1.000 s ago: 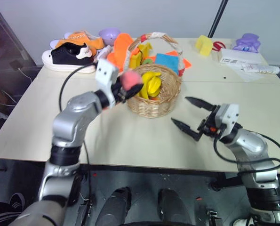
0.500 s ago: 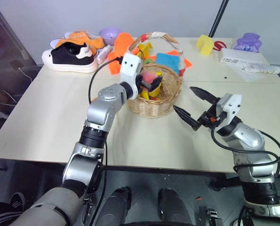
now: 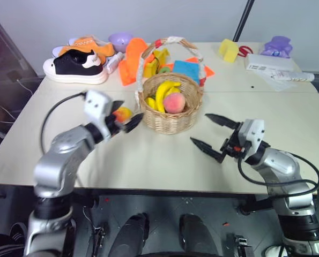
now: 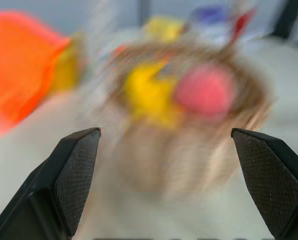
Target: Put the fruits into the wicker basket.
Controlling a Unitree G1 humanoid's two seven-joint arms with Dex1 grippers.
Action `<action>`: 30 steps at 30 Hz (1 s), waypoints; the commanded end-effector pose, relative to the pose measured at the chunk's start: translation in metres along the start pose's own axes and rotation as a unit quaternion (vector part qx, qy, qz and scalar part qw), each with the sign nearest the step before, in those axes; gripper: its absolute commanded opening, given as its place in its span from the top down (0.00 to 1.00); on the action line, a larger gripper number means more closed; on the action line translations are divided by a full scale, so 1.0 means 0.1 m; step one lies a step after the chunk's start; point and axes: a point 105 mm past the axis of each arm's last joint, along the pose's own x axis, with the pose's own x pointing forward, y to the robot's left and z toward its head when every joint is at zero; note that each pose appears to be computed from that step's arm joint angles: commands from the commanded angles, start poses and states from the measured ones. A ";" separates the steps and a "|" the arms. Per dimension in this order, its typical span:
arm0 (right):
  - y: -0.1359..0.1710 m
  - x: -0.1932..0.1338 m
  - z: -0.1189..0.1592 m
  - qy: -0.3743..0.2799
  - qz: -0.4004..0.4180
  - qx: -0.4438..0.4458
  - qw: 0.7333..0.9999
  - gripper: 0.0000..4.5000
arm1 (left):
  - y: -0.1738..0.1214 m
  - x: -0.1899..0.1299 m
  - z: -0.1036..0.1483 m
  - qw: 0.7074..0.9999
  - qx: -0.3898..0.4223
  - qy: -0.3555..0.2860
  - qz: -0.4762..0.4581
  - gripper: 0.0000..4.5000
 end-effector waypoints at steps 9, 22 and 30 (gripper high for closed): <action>0.26 -0.01 0.06 0.008 0.107 -0.018 0.994 0.00 | 0.38 -0.60 -0.17 0.993 0.006 0.017 0.115 0.01; 0.29 0.13 0.06 -0.009 0.101 -0.021 0.995 0.00 | 0.81 -0.24 -0.11 0.997 0.031 0.029 0.063 0.01; 0.27 0.16 0.07 -0.015 0.082 -0.028 0.996 0.00 | 0.90 0.30 -0.25 0.994 0.014 0.098 -0.051 0.01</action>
